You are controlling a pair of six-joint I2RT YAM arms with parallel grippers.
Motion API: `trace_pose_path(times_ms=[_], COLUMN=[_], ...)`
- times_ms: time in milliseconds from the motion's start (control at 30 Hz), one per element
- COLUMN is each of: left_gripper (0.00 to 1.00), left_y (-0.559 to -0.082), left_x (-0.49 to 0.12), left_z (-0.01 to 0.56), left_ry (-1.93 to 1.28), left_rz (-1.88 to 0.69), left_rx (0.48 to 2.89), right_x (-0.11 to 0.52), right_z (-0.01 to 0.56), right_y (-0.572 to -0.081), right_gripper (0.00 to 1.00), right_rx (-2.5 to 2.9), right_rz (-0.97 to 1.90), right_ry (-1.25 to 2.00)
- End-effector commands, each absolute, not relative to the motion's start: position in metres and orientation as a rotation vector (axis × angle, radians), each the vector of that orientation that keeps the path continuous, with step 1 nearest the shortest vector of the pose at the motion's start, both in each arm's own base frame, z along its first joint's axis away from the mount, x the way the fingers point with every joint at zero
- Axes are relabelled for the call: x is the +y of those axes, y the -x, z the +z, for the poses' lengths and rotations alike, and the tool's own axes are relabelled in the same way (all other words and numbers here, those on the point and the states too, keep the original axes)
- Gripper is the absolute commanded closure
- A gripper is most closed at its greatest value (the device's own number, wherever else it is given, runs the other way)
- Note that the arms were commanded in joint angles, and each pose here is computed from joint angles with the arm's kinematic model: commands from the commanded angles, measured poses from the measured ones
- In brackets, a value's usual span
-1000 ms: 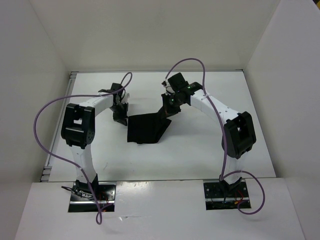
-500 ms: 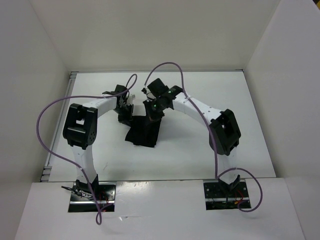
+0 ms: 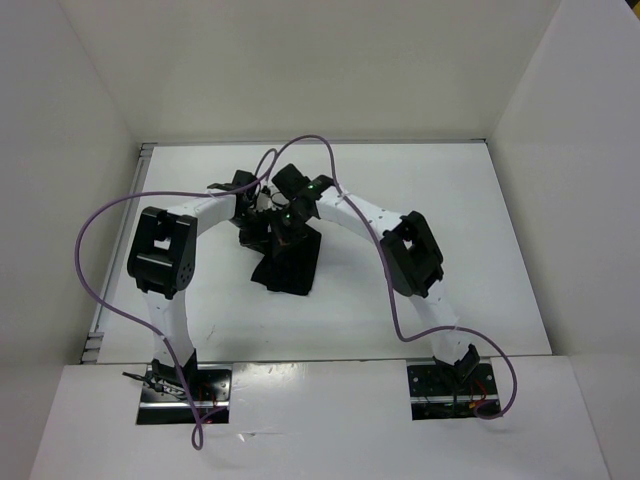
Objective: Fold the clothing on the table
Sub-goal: Fold the skirt
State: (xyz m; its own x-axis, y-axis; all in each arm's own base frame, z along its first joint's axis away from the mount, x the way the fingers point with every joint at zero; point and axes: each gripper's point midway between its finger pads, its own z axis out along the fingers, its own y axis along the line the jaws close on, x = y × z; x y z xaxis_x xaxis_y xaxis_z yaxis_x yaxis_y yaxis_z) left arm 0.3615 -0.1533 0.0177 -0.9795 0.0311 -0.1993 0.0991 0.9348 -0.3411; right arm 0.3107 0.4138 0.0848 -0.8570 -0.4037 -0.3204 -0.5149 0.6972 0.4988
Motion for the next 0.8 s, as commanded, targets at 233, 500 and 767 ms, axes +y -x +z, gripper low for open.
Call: trace_pose_path(times_ms=[233, 500, 767], left_gripper=[1.0, 1.0, 1.0], left_y=[-0.363, -0.367, -0.361], left_x=[-0.156, -0.156, -0.157], left_z=[0.014, 0.016, 0.01], left_ry=[-0.104, -0.118, -0.119], left_rz=[-0.535, -0.535, -0.547], left_rx=[2.906, 2.895, 2.904], right_x=[0.434, 0.416, 0.408], right_z=[0.123, 0.143, 0.16], right_y=[-0.293, -0.283, -0.274], right_gripper=[1.0, 1.0, 1.0], right_rx=[2.66, 2.691, 2.682], right_rz=[1.061, 0.987, 0.953], right_ry=[0.846, 0.864, 0.891])
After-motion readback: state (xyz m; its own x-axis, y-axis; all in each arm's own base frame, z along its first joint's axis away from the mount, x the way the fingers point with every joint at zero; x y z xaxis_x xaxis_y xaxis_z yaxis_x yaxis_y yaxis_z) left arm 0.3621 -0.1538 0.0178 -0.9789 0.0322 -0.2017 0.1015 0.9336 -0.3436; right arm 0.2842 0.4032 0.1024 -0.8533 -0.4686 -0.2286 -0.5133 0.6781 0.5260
